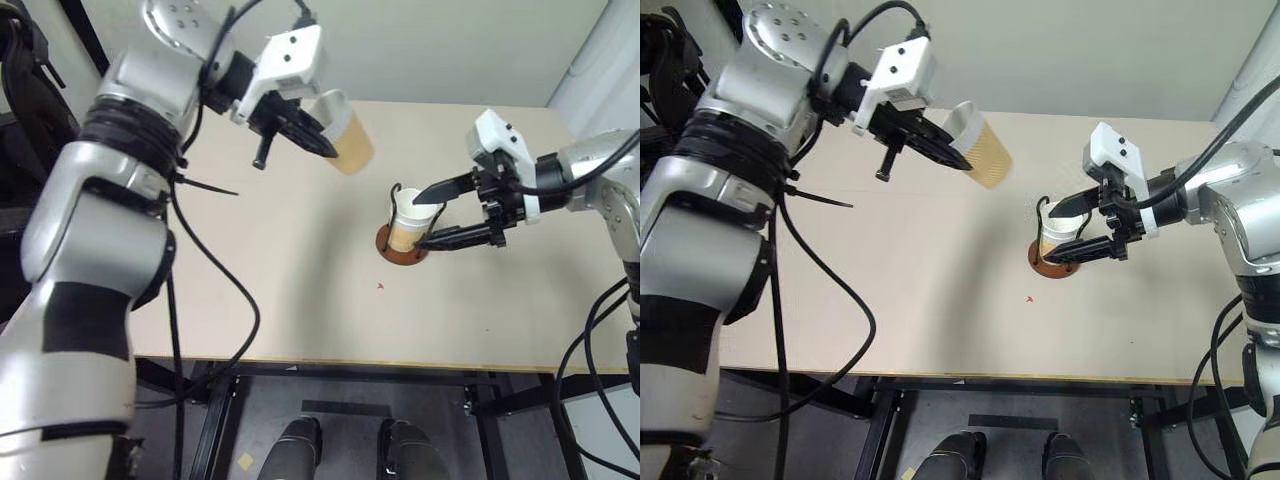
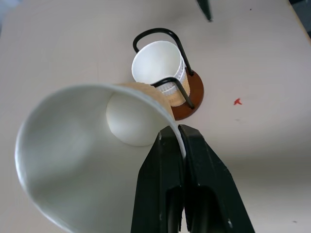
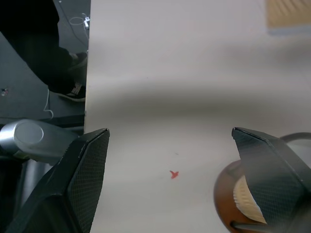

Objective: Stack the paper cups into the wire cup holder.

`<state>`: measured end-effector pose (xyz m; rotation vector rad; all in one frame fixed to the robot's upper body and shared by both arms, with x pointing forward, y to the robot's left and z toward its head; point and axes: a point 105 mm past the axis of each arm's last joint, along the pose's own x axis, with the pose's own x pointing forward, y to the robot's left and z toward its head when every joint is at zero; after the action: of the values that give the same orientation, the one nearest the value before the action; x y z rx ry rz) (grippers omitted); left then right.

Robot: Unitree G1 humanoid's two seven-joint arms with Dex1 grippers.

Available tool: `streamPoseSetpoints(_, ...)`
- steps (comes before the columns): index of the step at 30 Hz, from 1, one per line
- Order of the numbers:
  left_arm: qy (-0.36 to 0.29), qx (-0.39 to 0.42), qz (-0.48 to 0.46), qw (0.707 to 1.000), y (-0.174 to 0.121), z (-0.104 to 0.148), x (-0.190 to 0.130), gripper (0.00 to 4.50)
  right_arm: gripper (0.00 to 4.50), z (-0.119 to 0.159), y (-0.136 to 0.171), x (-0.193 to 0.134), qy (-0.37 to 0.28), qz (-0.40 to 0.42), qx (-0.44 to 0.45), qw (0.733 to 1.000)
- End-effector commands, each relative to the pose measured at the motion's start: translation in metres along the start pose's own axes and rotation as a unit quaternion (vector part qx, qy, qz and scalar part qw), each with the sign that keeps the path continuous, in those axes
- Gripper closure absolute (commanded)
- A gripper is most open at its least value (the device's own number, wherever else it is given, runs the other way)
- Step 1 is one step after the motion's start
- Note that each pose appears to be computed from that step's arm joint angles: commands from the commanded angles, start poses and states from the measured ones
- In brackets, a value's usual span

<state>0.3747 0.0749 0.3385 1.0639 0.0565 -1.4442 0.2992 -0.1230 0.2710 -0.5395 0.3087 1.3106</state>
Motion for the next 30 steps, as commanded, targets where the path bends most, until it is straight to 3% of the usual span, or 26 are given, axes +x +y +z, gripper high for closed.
streamPoseSetpoints(1, -0.012, 0.046, 0.0, 0.999, 0.006, 0.019, -0.002, 4.43, 0.3, 0.011, 0.002, -0.019, -0.011, -0.048, -0.018, 0.999)
streamPoseSetpoints(9, -0.02, 0.086, -0.019, 0.996, 0.008, 0.033, 0.027, 4.43, 0.3, -0.022, -0.027, -0.053, 0.043, -0.168, 0.015, 0.985)
streamPoseSetpoints(16, -0.023, 0.105, -0.023, 0.994, 0.009, 0.042, 0.042, 4.43, 0.3, -0.042, -0.038, -0.076, 0.071, -0.223, 0.036, 0.972)
streamPoseSetpoints(30, -0.005, 0.113, 0.028, 0.993, 0.018, 0.037, 0.072, 4.43, 0.3, 0.003, -0.016, -0.081, 0.016, -0.23, -0.006, 0.973)
